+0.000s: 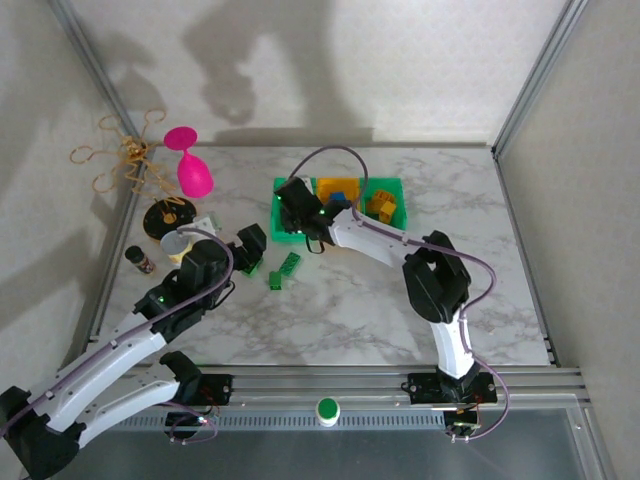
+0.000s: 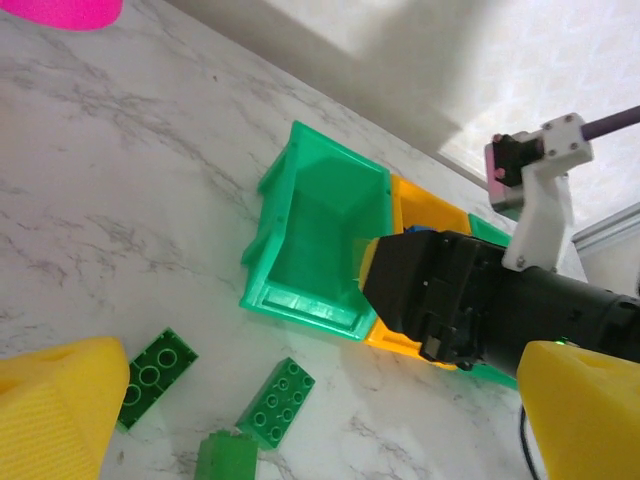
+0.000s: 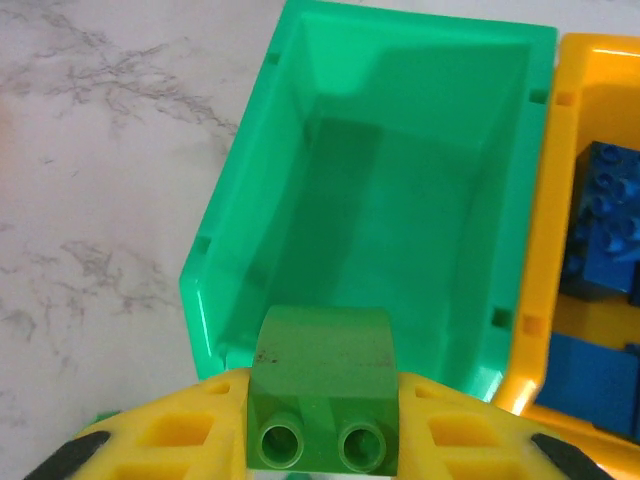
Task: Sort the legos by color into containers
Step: Place the lego in the container.
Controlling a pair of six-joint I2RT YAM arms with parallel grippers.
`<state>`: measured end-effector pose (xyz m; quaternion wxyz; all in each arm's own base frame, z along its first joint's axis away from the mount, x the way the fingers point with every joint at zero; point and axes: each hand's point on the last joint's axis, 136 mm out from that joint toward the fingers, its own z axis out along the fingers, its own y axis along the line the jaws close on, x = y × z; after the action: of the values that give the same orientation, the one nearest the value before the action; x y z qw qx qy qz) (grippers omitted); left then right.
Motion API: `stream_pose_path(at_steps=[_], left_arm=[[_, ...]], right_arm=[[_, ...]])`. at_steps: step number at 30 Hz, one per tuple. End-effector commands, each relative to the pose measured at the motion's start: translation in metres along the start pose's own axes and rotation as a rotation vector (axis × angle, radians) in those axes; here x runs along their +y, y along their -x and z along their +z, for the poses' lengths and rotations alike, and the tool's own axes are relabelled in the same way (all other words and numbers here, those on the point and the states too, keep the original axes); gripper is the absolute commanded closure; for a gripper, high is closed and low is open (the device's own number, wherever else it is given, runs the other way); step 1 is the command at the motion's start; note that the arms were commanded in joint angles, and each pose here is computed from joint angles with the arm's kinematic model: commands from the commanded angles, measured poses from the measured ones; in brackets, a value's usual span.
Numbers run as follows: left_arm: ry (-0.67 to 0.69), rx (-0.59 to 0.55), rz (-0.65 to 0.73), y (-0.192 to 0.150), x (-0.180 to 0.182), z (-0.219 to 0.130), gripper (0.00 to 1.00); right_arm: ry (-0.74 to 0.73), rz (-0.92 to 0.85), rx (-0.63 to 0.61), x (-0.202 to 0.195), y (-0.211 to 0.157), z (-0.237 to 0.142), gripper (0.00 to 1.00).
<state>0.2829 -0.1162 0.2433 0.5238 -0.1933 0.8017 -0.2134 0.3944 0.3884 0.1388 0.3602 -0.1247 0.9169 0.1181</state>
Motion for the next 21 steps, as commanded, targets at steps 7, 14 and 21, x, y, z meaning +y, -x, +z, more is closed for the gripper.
stream_pose_path(at_steps=[7,14,21], left_arm=[[-0.020,0.000,-0.008,0.013,-0.004,0.017,0.00],[-0.004,0.007,-0.032,0.009,0.005,0.026,0.00],[-0.008,0.027,-0.056,0.003,0.006,0.030,0.00]], right_arm=[[-0.017,-0.011,0.016,-0.009,0.008,0.049,0.67],[-0.033,-0.038,0.037,-0.010,0.005,0.076,0.65],[-0.022,-0.055,0.036,-0.011,0.004,0.090,0.62]])
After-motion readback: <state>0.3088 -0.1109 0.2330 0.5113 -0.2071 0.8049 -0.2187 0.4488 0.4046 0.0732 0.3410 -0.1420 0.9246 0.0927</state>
